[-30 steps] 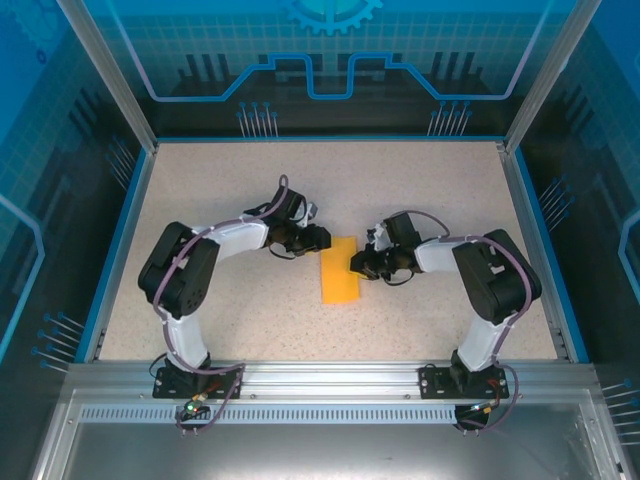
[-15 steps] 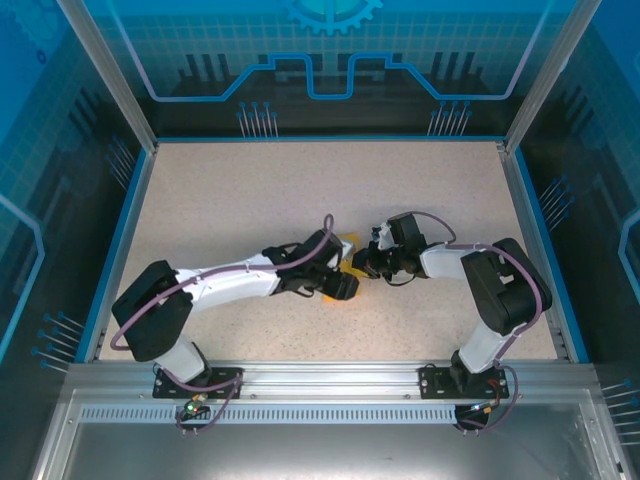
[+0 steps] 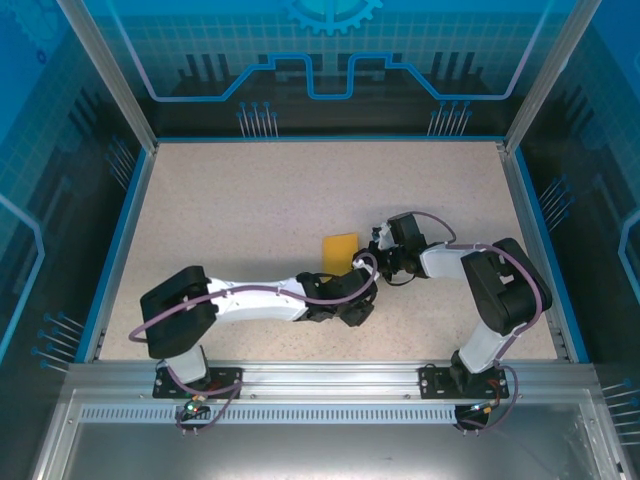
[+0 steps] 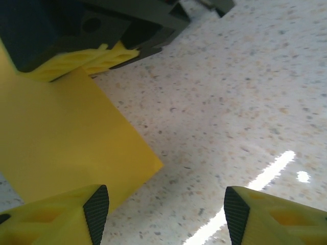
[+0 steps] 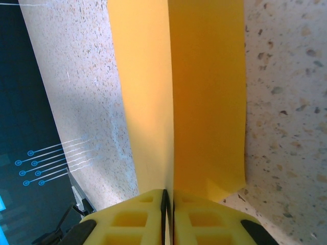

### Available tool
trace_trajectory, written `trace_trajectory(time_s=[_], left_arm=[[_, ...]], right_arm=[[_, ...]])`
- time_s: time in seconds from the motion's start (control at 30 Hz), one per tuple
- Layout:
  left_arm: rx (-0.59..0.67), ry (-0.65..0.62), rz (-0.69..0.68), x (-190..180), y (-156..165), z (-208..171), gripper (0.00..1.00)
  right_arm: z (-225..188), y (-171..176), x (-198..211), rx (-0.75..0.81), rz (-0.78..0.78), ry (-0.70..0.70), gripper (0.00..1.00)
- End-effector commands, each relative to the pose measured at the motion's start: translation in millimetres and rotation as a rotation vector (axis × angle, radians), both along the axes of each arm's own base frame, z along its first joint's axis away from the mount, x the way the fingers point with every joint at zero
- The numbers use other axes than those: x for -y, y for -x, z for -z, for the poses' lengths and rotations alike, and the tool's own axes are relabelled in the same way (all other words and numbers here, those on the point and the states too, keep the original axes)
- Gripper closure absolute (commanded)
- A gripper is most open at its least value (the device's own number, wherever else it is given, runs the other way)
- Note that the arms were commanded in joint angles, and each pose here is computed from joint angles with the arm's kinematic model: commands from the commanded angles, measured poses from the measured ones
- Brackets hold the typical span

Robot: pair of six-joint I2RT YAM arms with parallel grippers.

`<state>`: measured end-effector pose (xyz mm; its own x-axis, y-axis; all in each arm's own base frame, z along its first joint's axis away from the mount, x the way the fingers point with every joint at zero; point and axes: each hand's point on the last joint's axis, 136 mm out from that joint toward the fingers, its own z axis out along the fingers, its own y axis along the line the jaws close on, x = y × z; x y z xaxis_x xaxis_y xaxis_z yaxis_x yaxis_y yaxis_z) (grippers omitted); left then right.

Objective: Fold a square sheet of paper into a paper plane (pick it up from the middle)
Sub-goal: Third fold the triangle at the center of the table.

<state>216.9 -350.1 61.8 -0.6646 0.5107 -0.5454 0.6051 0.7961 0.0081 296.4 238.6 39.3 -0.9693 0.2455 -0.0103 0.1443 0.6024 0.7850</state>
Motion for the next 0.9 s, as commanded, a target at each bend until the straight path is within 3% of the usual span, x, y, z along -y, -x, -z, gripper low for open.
trace_trajectory(time_s=[0.0, 0.37, 0.63, 0.87], left_arm=[[0.081, -0.072, -0.049, -7, -16, -2, 0.36], [0.122, -0.052, -0.069, -3, -23, -5, 0.51], [0.139, -0.056, -0.079, -10, -23, -9, 0.82], [0.125, -0.046, -0.092, -16, -25, -9, 1.0]], right_arm=[[-2, -6, 1, 0.0, 0.003, -0.015, 0.87], [1, -5, 3, -0.007, -0.001, 0.003, 0.87], [1, -3, 6, -0.005, -0.007, 0.012, 0.86], [-1, -1, 8, -0.001, -0.007, 0.018, 0.85]])
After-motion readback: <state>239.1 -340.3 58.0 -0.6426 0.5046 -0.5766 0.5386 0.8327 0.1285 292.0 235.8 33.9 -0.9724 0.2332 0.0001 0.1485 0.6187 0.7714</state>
